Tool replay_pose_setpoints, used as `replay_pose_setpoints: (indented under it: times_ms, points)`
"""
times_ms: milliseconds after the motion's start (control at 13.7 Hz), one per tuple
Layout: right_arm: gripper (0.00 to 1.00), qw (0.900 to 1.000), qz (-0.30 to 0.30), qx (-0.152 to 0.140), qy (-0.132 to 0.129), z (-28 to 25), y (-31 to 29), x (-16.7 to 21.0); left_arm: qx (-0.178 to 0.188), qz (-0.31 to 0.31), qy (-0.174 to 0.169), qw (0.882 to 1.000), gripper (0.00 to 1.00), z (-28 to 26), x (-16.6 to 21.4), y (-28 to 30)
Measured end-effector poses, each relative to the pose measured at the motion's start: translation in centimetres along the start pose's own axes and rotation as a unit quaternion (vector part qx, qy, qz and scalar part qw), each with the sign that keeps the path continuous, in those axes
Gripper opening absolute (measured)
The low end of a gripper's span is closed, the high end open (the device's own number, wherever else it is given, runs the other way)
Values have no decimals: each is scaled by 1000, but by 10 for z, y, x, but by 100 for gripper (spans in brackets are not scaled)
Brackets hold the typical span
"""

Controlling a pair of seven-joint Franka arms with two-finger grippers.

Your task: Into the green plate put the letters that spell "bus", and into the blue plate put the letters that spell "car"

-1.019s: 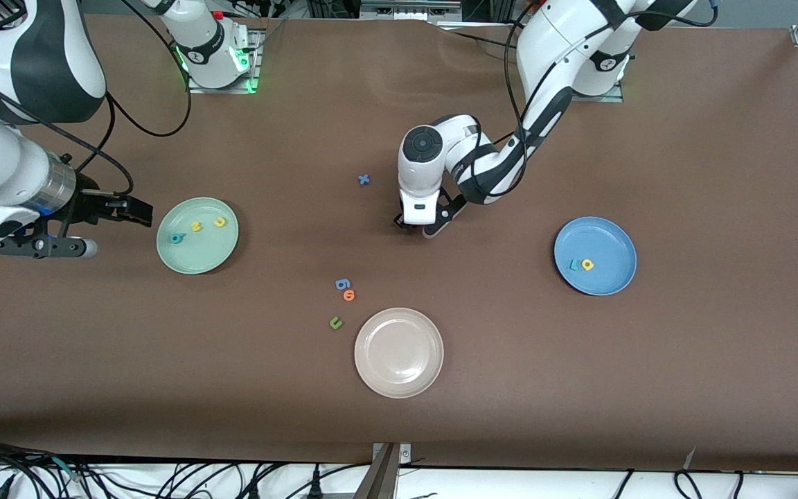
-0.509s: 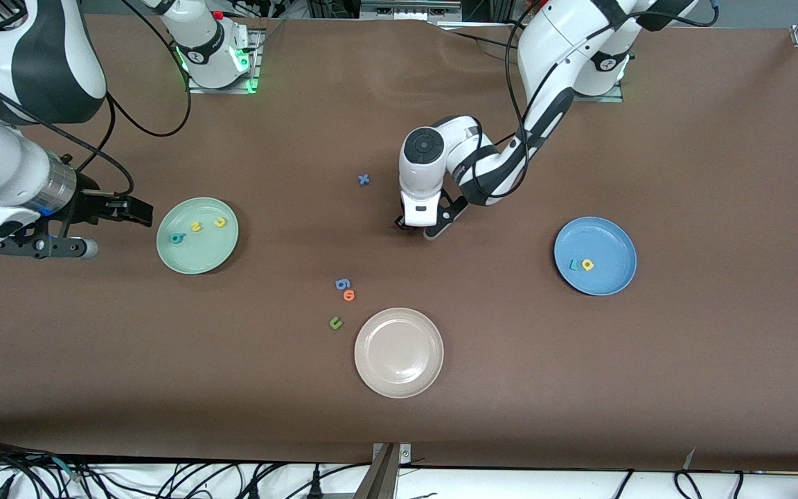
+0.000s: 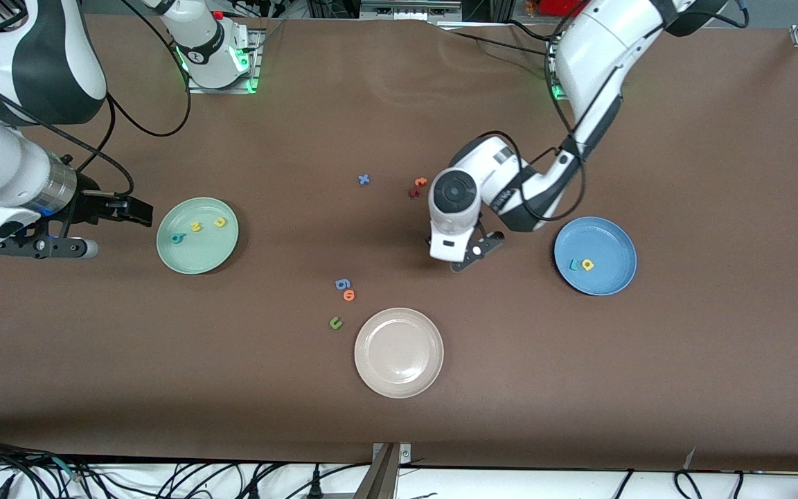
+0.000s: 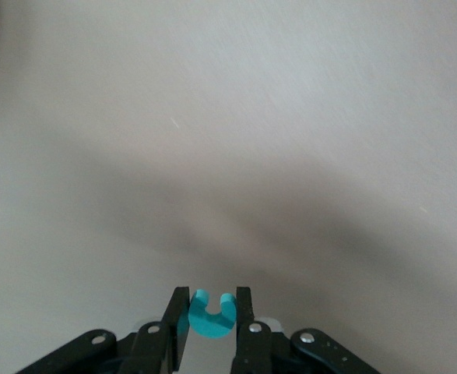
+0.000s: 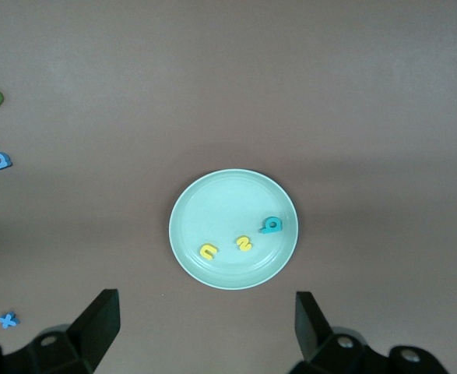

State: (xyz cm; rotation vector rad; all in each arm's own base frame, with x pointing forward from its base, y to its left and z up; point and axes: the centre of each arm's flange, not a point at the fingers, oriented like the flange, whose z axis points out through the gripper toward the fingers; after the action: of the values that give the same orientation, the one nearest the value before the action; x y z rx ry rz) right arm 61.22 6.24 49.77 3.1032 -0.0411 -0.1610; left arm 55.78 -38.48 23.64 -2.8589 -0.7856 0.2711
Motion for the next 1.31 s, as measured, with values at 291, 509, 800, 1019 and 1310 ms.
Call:
replay_pose_setpoints:
  times_ms: [291, 509, 800, 1019, 1310]
  points:
    - [100, 1000, 0, 0, 0, 0, 0, 0, 24, 97, -37, 994, 28, -30, 64, -46]
    - [100, 1000, 0, 0, -1, 1, 0, 0, 20, 174, -58, 983, 28, -38, 124, -96]
    - [100, 1000, 0, 0, -1, 1, 0, 0, -2, 314, -84, 946, 28, -21, 191, -159]
    - [100, 1000, 0, 0, -1, 1, 0, 0, -22, 393, -103, 913, 28, 0, 228, -200]
    - [100, 1000, 0, 0, -1, 1, 0, 0, -37, 437, -124, 890, 45, 25, 246, -227]
